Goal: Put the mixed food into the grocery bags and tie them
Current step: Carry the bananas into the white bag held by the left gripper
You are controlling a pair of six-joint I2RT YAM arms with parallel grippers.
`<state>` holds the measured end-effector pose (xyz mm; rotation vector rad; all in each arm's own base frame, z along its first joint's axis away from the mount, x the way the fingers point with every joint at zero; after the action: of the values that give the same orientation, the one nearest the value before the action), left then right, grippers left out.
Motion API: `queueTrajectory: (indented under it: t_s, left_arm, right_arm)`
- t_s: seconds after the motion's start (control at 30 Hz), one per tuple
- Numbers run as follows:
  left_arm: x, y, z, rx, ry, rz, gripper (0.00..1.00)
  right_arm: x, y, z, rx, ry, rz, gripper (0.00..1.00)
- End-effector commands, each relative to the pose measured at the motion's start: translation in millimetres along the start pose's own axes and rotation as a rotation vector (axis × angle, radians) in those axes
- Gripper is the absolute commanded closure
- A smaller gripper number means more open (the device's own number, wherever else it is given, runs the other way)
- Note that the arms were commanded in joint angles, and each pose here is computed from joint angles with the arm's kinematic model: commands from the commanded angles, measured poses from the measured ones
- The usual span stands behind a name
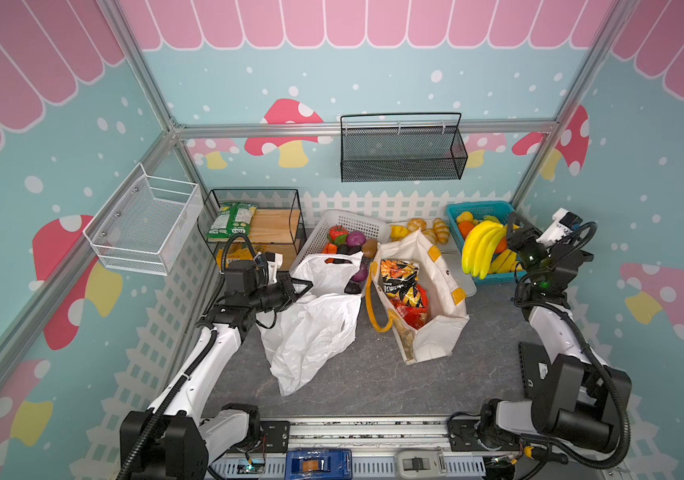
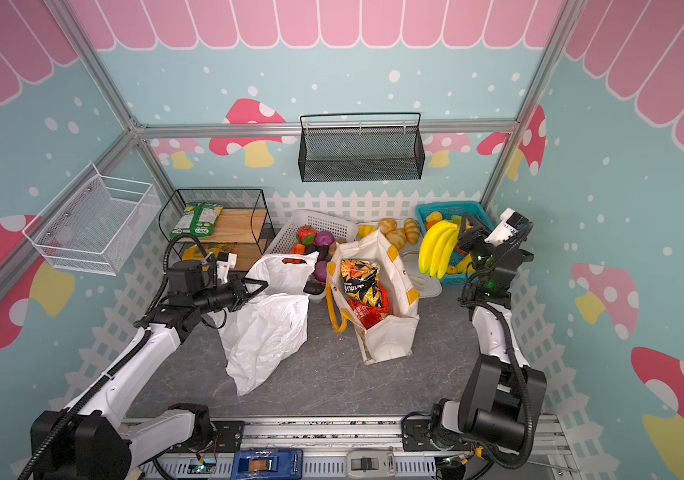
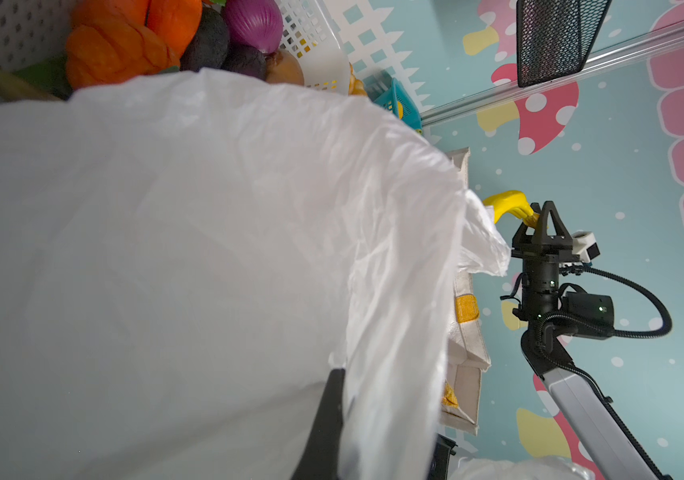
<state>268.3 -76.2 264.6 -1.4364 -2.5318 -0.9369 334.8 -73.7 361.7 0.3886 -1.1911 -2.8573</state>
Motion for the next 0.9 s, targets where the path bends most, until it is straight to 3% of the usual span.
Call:
queueTrajectory:
  t_s: [0.0,0.2,0.37,0.6,0.87]
  left_arm:
    - [2,-1,0,0.004,-0.017,-0.006,1.0]
    - [2,-1,0,0.003,-0.016,-0.008,1.0]
    - [1,0,-1,0.003,-0.021,-0.01,1.0]
    - [1,1,-2,0.005,-0.029,-0.011,1.0]
    - [0,-1,-7,-0.008,-0.039,-0.008,1.0]
  right_arm:
    - [12,14,47,0.043,0.132,-0.046,0.97]
    - [17,19,120,0.132,0.292,-0.023,0.98]
    - [9,0,183,0.163,0.496,0.096,0.97]
    - [-3,-65,246,0.159,0.753,0.299,0.97]
    - [-17,-152,294,0.193,0.958,0.535,0.98]
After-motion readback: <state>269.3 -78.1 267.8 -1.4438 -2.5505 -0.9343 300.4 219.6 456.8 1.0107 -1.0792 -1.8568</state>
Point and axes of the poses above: each gripper's point midway between its finger pads, its own x axis back along the fingers, its own z axis along the line the jaws close on, y = z × x, the point moved 9 cm from there along x, back along the fingers, and after that the axes turned 9 degrees about -x, right-handed, at the moved point
